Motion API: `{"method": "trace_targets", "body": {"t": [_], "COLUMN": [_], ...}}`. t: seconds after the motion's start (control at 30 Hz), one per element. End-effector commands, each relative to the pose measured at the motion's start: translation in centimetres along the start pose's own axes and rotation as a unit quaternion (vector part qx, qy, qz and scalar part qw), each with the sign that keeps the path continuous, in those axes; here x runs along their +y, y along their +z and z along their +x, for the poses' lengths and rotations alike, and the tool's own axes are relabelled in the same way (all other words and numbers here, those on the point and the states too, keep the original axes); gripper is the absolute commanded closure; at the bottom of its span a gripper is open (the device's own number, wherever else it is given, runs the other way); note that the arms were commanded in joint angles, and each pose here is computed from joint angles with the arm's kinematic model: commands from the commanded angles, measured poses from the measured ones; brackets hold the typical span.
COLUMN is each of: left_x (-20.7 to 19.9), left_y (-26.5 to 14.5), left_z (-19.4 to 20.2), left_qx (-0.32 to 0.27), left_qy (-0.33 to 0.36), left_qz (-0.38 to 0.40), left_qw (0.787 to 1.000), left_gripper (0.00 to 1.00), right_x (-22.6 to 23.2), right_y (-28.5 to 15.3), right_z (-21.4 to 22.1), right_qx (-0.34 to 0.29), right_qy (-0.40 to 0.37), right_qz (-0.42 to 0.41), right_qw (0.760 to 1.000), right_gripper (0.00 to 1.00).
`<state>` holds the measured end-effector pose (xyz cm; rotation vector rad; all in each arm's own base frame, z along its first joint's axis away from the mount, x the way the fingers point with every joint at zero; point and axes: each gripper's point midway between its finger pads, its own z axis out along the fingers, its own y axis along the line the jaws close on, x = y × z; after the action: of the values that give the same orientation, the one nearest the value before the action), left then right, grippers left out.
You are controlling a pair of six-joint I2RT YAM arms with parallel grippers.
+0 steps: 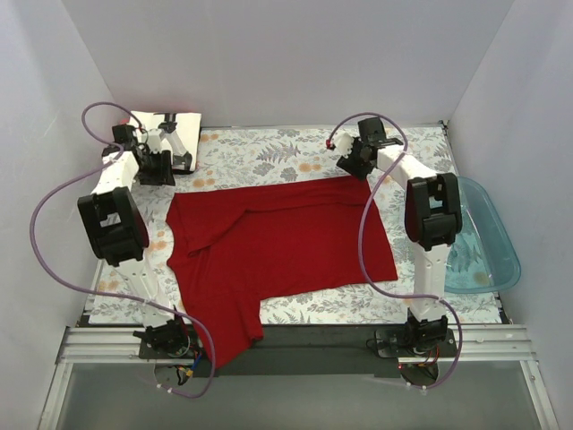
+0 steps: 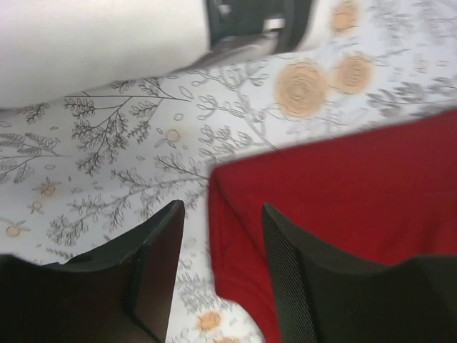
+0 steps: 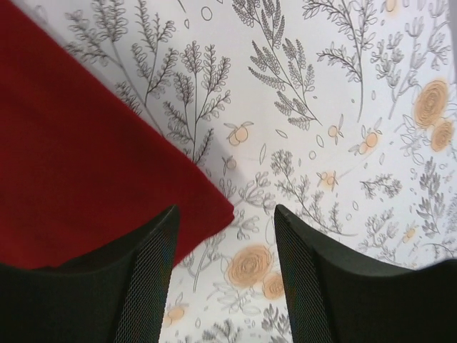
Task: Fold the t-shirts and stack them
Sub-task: Fold the tshirt
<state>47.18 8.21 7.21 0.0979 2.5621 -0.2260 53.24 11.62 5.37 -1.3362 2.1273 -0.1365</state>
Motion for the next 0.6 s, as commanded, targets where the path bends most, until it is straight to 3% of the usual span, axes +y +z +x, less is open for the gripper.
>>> {"method": "trace_targets", "body": {"t": [0.0,0.23,0.4,0.57], "left_x": [-3.8,-11.2,-17.0,-18.0], "left_y": [-8.3,-11.4,-10.4,-8.9], "left_z": [-3.0,3.3,9.6,12.3], "left_qx": [-0.065,-0.045,0.015,0.041], "left_qy": [0.047,0.113,0.195,0.243], "left_qz": [0.04,0.104,0.129,0.103], "left_qw": [0.996,0.987,0.972,0.964], "left_gripper": [0.53,0.48,0.48,0.48], "right_x": [-1.0,3.4,5.9,7.3], "right_y": [-6.3,-8.6,-7.5,-5.5], "right_z": [-3.7,-1.8,1.0,3.3], "right_qx": [-0.067,-0.055,-0.014,0.021], "right_qy": [-0.005,-0.051,-0.077,-0.086], "right_qz": [0.005,-0.068,-0.101,-0.123], "right_qw": [0.998,0.995,0.992,0.988], "right_gripper": [0.37,0.44,0.47,0.46]}}
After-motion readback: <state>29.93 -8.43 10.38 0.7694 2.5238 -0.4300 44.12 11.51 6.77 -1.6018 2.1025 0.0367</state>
